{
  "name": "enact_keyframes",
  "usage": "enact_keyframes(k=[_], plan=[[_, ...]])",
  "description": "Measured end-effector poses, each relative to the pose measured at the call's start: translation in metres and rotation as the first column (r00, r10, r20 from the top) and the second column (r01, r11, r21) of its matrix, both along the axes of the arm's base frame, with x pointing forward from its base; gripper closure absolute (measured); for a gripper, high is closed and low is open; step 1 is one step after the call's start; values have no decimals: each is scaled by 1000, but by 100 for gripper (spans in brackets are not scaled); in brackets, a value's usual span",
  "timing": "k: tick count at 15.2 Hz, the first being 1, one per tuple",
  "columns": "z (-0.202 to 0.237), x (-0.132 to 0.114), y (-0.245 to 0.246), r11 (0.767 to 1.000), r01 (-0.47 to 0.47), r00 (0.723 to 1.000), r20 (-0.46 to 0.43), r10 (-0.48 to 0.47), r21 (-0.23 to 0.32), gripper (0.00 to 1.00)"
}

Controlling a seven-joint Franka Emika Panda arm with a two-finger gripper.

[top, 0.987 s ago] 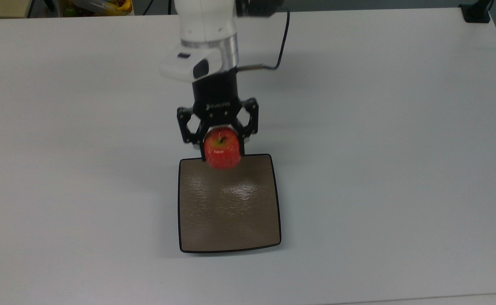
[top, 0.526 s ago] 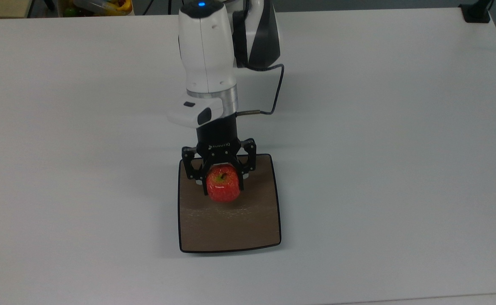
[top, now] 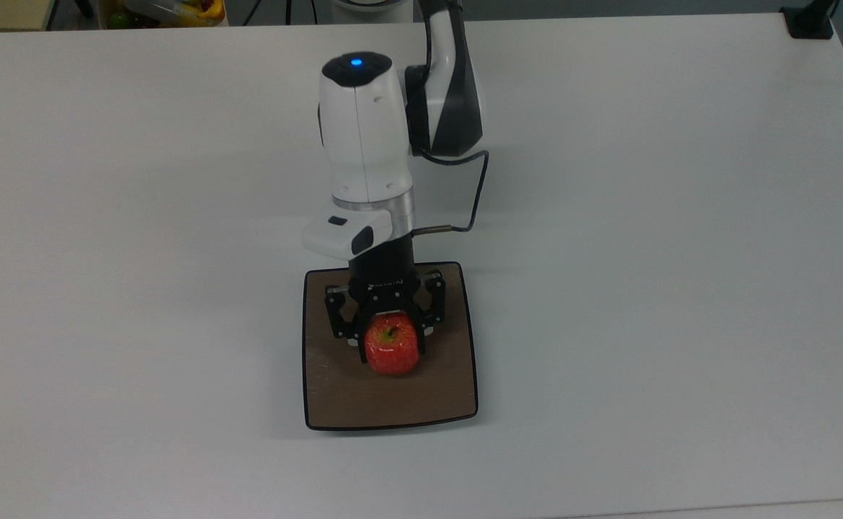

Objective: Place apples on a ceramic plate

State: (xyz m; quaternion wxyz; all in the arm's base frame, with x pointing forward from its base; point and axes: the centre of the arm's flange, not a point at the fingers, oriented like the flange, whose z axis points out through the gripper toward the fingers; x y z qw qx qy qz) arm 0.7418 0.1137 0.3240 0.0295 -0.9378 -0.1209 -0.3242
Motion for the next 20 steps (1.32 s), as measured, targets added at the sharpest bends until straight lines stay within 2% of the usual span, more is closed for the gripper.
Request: enact_keyframes(k=[5, 8, 13, 15, 17, 20], plan=[[-5, 4, 3, 1000, -1, 1000, 8, 1, 3, 27], [-5, 3, 8, 1000, -7, 1000, 8, 7, 4, 1], [27, 2, 14, 1000, -12, 999, 50, 11, 12, 0], [59, -4, 15, 1000, 3, 999, 40, -4, 29, 0], [107, -17, 11, 999, 18, 999, -33, -17, 30, 0], [210, -61, -9, 999, 37, 989, -145, -35, 10, 0]])
